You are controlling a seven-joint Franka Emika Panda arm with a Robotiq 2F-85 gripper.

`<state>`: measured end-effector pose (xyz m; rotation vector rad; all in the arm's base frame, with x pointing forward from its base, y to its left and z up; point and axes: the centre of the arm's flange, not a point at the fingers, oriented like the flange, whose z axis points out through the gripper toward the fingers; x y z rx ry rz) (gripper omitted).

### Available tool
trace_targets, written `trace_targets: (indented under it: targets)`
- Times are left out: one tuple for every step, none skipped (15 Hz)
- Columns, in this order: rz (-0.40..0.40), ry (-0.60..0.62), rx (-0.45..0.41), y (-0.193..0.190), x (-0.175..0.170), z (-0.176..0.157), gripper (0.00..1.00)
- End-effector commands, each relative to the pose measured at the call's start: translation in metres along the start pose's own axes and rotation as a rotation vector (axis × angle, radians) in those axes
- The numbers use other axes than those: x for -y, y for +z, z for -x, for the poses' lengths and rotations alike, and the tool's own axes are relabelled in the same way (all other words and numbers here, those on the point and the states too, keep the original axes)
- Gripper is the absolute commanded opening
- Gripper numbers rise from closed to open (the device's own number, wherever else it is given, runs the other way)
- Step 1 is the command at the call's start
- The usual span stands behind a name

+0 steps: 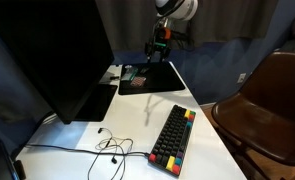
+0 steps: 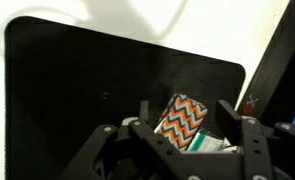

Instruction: Move the desktop screen upwards

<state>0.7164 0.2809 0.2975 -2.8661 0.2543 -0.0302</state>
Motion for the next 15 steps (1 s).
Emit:
trace_targets:
  targets:
    - [0.112, 0.021, -0.009, -0.016, -0.045, 0.067, 0.99]
    - [0.145, 0.006, -0.016, -0.019, -0.052, 0.071, 1.0]
    - [0.172, 0.008, -0.021, -0.022, -0.059, 0.076, 1.0]
    - [0.19, 0.002, -0.032, -0.026, -0.065, 0.082, 1.0]
    - [0.205, -0.004, -0.043, -0.03, -0.071, 0.088, 1.0]
    - [0.217, -0.019, -0.064, -0.034, -0.076, 0.094, 1.0]
    - [0.224, -0.029, -0.077, -0.038, -0.08, 0.1, 1.0]
    - [0.227, -0.056, -0.104, -0.043, -0.084, 0.107, 1.0]
    - [0.199, -0.09, -0.115, -0.045, -0.087, 0.114, 1.0]
    - [0.213, -0.043, -0.085, -0.029, -0.061, 0.055, 1.0]
    - [0.218, -0.057, -0.09, -0.03, -0.06, 0.06, 1.0]
    - [0.218, -0.057, -0.086, -0.03, -0.057, 0.061, 1.0]
    - [0.213, -0.056, -0.083, -0.03, -0.056, 0.06, 1.0]
    - [0.208, -0.055, -0.082, -0.03, -0.058, 0.057, 1.0]
    - [0.207, -0.052, -0.081, -0.03, -0.061, 0.056, 1.0]
